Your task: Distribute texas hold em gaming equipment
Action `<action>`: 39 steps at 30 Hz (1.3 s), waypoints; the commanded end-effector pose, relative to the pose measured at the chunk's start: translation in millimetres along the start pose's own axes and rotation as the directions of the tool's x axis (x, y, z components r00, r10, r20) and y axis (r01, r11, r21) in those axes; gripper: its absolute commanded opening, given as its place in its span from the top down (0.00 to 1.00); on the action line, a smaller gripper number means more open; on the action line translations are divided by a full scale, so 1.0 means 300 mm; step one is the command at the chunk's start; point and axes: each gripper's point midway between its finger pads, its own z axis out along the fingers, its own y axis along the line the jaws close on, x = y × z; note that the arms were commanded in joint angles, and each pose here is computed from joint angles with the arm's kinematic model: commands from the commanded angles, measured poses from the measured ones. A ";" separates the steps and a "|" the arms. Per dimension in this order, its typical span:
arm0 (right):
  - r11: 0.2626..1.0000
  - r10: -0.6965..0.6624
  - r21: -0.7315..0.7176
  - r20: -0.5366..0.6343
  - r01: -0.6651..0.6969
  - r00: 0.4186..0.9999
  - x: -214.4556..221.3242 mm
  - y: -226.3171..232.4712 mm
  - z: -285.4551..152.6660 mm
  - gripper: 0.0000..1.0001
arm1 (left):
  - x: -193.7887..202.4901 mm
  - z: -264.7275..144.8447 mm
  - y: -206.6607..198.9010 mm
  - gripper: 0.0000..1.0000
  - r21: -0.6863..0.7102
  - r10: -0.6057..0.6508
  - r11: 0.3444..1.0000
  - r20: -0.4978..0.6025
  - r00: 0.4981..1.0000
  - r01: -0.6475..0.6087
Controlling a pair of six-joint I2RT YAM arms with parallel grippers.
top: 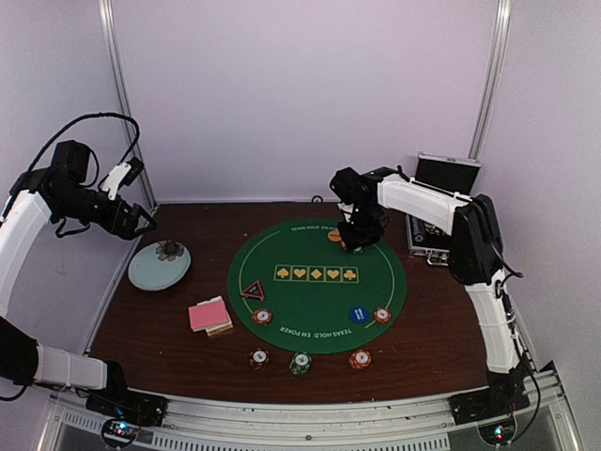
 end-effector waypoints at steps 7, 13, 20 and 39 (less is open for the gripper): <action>0.996 0.078 0.052 0.000 -0.078 0.997 -0.117 -0.157 0.190 0.93 | -0.029 -0.006 0.012 0.02 -0.007 0.018 1.000 0.025 1.000 -0.018; 0.995 0.093 0.049 -0.022 -0.092 0.995 -0.108 -0.184 0.232 0.85 | -0.026 0.000 0.016 0.03 -0.007 0.021 1.000 0.018 1.000 -0.020; 0.995 0.091 0.039 -0.021 -0.090 0.996 -0.113 -0.183 0.232 0.48 | -0.019 0.002 0.011 0.03 -0.001 0.019 1.000 0.016 1.000 -0.019; 0.978 -0.164 -0.109 0.124 0.178 0.979 0.123 0.265 -0.230 0.29 | -0.009 -0.025 -0.011 0.02 -0.001 0.032 0.999 0.025 0.999 -0.032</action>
